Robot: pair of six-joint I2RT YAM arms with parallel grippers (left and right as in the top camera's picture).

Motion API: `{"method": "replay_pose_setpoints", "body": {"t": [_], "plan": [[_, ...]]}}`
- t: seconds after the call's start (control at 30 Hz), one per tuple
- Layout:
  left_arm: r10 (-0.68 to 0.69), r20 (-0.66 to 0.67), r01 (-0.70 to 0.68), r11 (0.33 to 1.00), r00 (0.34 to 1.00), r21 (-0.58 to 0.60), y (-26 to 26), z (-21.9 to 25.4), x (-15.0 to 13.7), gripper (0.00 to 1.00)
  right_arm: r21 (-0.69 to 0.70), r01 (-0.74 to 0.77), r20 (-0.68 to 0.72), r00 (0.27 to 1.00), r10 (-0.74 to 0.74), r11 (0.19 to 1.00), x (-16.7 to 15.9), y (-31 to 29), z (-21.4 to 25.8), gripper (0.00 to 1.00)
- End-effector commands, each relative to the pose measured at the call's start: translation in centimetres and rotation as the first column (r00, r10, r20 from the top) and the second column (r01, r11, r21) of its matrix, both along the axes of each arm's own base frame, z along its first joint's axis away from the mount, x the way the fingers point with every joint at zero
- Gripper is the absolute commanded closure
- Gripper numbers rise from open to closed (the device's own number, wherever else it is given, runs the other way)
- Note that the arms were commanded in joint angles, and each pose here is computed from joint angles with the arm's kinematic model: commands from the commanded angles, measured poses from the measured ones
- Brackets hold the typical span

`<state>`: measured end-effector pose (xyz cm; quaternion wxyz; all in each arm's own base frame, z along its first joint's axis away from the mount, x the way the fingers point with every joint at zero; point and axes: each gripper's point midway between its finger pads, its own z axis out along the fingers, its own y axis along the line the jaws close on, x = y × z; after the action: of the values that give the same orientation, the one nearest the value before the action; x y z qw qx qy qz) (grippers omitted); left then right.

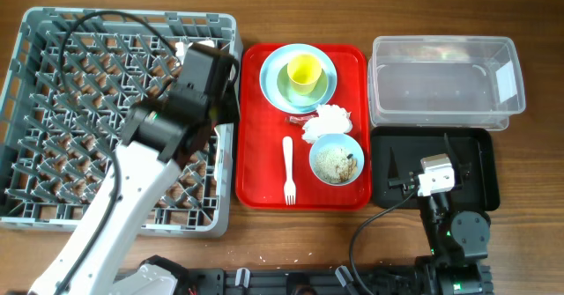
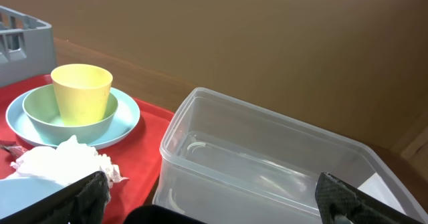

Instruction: Sort waste into correct bins and load items into the dishwasher rack

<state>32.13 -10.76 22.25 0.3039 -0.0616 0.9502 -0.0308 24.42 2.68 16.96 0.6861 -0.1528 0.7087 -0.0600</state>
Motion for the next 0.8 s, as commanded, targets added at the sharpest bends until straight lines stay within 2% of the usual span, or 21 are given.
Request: {"method": "replay_pose_setpoints", "body": {"t": [0.0, 0.13, 0.27, 0.3, 0.4, 0.43, 0.5, 0.6, 0.67, 0.77], "plan": [[0.007, -0.072, -0.007, 1.000, 0.997, 0.007, 0.2, -1.0, -1.7, 0.52, -0.008, -0.008, 0.009, 1.000, 0.008, 1.000, 0.0, 0.1, 0.2, 0.00], [0.023, -0.103, -0.017, 0.998, 0.994, 0.059, 0.1, -4.5, 0.1, 0.56, -0.009, -0.008, 0.009, 1.000, 0.009, 1.000, 0.0, 0.1, 0.2, 0.00], [0.046, -0.232, -0.017, 0.992, 0.972, 0.125, -0.3, -12.0, 2.1, 0.57, -0.008, -0.008, 0.009, 1.000, 0.008, 1.000, 0.0, 0.1, 0.2, 0.00], [0.054, -0.251, -0.021, 0.991, 0.967, 0.134, -0.2, -13.1, 2.4, 0.59, -0.009, -0.008, 0.009, 1.000, 0.009, 1.000, 0.0, 0.1, 0.2, 0.00], [0.082, -0.319, -0.031, 0.986, 0.944, 0.163, 0.4, -16.8, 2.9, 0.76, -0.009, -0.008, 0.009, 1.000, 0.009, 1.000, 0.0, 0.1, 0.2, 0.00], [0.079, -0.343, -0.028, 0.988, 0.936, 0.154, 0.3, -17.5, 2.7, 0.84, -0.009, -0.008, 0.009, 1.000, 0.009, 1.000, 0.0, 0.1, 0.2, 0.00], [0.080, -0.342, -0.030, 0.988, 0.936, 0.151, 0.3, -17.5, 2.8, 0.90, -0.009, -0.008, 0.009, 1.000, 0.009, 1.000, 0.0, 0.1, 0.2, 0.00], [0.057, -0.355, -0.003, 0.989, 0.933, 0.151, 0.2, -17.5, 2.5, 0.91, -0.008, -0.008, 0.009, 1.000, 0.008, 1.000, 0.0, 0.1, 0.2, 0.00], [0.022, -0.362, 0.030, 0.990, 0.932, 0.139, -0.1, -17.6, 2.5, 0.89, -0.009, -0.008, 0.009, 1.000, 0.009, 1.000, 0.0, 0.1, 0.2, 0.00], [-0.096, -0.352, 0.167, 0.970, 0.931, 0.175, -0.2, -17.4, 3.1, 0.91, -0.009, -0.008, 0.010, 1.000, 0.009, 1.000, 0.0, 0.1, 0.2, 0.00]]}}
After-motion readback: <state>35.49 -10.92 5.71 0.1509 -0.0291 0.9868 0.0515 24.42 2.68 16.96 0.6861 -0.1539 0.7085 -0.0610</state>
